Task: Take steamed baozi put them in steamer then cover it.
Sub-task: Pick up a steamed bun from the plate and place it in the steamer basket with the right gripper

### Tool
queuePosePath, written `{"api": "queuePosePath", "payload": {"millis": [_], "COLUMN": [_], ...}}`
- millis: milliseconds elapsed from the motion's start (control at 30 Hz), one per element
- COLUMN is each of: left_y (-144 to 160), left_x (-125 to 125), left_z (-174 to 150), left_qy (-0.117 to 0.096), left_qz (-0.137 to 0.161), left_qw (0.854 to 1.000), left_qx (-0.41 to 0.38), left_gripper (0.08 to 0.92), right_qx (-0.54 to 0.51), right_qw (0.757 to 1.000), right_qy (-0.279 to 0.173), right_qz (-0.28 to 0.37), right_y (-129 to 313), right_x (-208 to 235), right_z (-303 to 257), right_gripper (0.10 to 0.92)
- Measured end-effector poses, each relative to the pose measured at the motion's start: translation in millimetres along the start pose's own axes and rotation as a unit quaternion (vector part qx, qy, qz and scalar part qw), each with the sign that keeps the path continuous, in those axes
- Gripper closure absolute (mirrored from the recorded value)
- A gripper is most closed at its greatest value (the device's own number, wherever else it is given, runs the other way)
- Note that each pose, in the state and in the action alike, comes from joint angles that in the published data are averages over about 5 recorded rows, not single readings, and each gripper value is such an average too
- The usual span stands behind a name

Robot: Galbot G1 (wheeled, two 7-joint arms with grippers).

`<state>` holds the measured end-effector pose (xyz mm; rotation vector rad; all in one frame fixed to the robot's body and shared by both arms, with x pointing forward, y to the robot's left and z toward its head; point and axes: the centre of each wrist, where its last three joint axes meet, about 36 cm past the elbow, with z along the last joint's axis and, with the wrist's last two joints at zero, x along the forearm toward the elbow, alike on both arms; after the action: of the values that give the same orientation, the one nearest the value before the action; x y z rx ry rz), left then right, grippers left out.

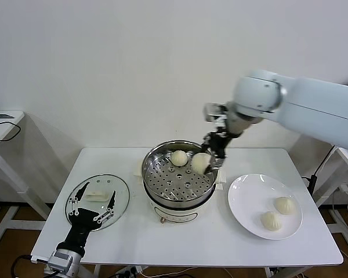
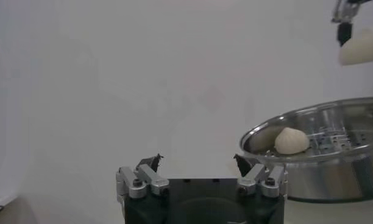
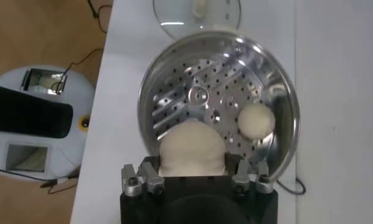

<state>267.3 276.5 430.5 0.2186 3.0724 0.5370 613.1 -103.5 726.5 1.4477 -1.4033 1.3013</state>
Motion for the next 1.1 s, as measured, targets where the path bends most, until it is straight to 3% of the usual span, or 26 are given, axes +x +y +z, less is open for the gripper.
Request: {"api": "queuePosePath", "payload": {"millis": [567,1100], "left_y": [9.3,11.0], "left_x": [-1.0,-0.6], "left_z": [4.2,3.4], "left_qy": [0.004,0.001], "left_qz": [-0.011,-0.012], "left_qw": [1.0,1.0], "left_qx": [-0.001,0.0], "left_gripper": [0.177,0.177], "right_qx": [0.002,-0.008], "right_qw": [1.0,0.999], "right_qy": [0.027,0.037], "right_qz": [-0.015,-0.014], "right_y": [-44.1,-58.4], "right_x": [-97.9,-149.5], "right_z": [-59.2,-74.7], "right_gripper": [0.335,0.326]}}
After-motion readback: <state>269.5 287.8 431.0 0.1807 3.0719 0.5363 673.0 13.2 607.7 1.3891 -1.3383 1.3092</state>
